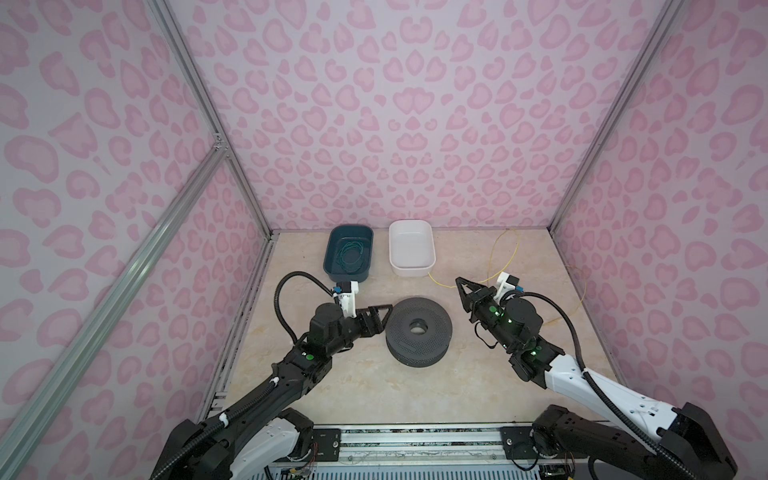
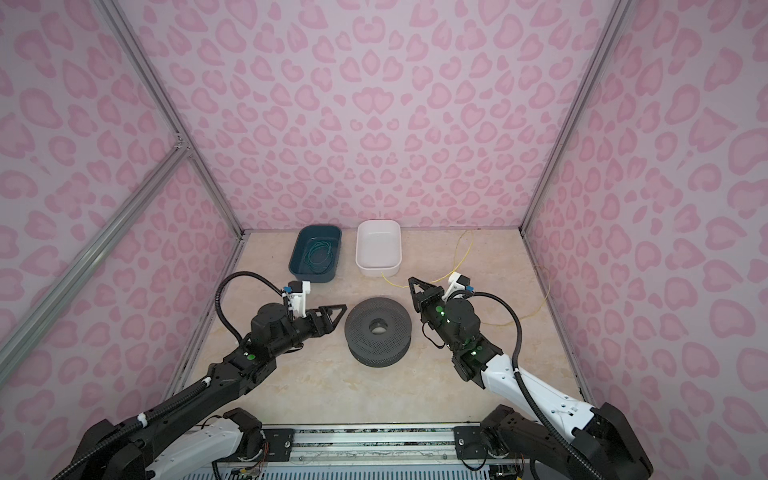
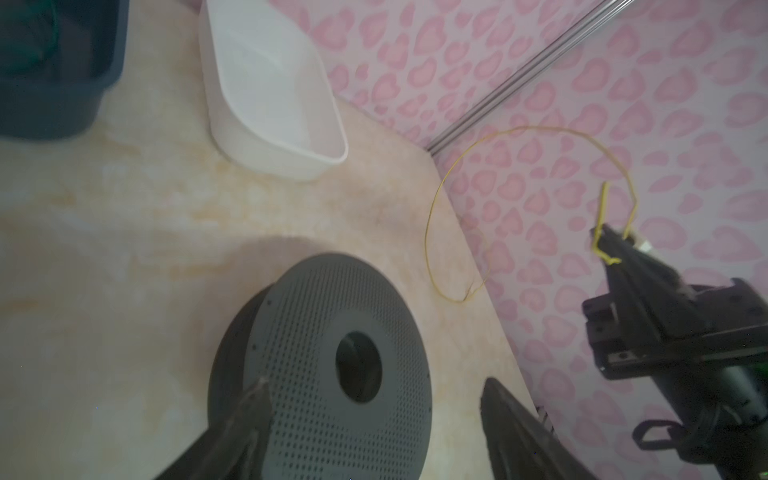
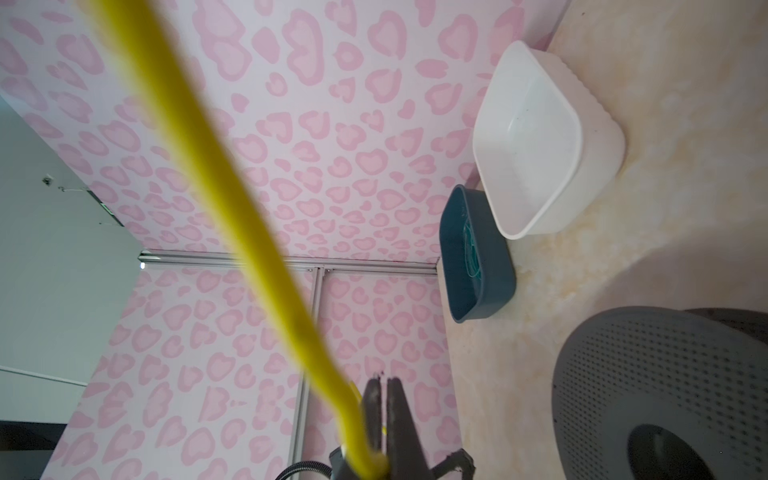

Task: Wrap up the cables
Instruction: 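Grasp the grey spool flange with the left gripper while the right holds wire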

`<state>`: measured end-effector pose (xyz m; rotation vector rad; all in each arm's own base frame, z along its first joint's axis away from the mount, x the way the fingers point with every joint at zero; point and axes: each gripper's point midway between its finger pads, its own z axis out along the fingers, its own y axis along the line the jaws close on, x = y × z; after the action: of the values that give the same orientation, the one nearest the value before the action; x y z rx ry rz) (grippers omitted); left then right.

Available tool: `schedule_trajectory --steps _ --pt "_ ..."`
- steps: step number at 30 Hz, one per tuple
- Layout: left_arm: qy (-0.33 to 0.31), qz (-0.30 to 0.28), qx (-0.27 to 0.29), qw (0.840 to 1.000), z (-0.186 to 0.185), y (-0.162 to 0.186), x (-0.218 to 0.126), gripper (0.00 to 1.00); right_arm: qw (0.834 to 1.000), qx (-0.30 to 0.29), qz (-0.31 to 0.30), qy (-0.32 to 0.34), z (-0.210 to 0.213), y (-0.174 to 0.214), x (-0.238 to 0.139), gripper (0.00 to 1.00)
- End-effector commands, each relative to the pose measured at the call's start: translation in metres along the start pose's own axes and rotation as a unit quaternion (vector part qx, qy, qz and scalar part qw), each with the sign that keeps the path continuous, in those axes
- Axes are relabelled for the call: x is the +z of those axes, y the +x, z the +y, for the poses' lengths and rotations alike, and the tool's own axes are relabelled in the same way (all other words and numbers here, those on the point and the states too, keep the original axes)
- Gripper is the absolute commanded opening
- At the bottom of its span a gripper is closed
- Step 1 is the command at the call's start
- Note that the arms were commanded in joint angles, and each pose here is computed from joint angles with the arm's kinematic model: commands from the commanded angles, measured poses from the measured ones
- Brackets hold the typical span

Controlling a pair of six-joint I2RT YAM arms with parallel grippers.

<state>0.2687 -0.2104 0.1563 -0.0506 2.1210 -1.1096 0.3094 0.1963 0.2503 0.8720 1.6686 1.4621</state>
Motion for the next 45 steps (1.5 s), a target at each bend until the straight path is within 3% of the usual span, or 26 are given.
schedule_trajectory --steps 1,7,16,23,32,35,37,42,45 --pt "0.034 0.062 -0.022 0.997 0.001 0.032 0.001 0.81 0.997 -0.026 0.017 0.077 -0.059 0.004 -0.017 0.00" --pt "0.031 0.110 -0.038 0.993 0.019 0.058 0.014 0.80 0.992 -0.056 0.034 0.103 -0.086 0.008 -0.030 0.00" --pt "0.067 0.100 -0.056 0.991 0.017 0.052 0.037 0.71 0.990 -0.061 0.059 0.112 -0.098 0.016 -0.021 0.00" --pt "0.079 0.111 -0.060 0.989 0.015 0.048 0.054 0.41 0.991 -0.057 0.067 0.104 -0.096 0.019 -0.015 0.00" --pt "0.065 0.108 -0.066 0.990 0.023 0.041 0.065 0.12 0.992 -0.059 0.064 0.096 -0.088 0.016 -0.016 0.00" --pt "0.064 0.106 -0.061 0.990 0.019 0.031 0.067 0.08 0.992 -0.059 0.061 0.093 -0.083 0.012 -0.017 0.00" --pt "0.051 0.109 -0.050 0.991 0.017 0.024 0.067 0.03 0.992 -0.062 0.060 0.088 -0.078 0.010 -0.019 0.00" --pt "-0.060 0.141 0.014 0.988 0.026 0.006 0.057 0.03 0.991 -0.085 0.057 0.085 -0.063 0.002 -0.022 0.00" --pt "-0.093 0.139 0.059 0.984 0.016 -0.013 0.045 0.03 0.991 -0.096 0.057 0.080 -0.054 -0.002 -0.023 0.00"
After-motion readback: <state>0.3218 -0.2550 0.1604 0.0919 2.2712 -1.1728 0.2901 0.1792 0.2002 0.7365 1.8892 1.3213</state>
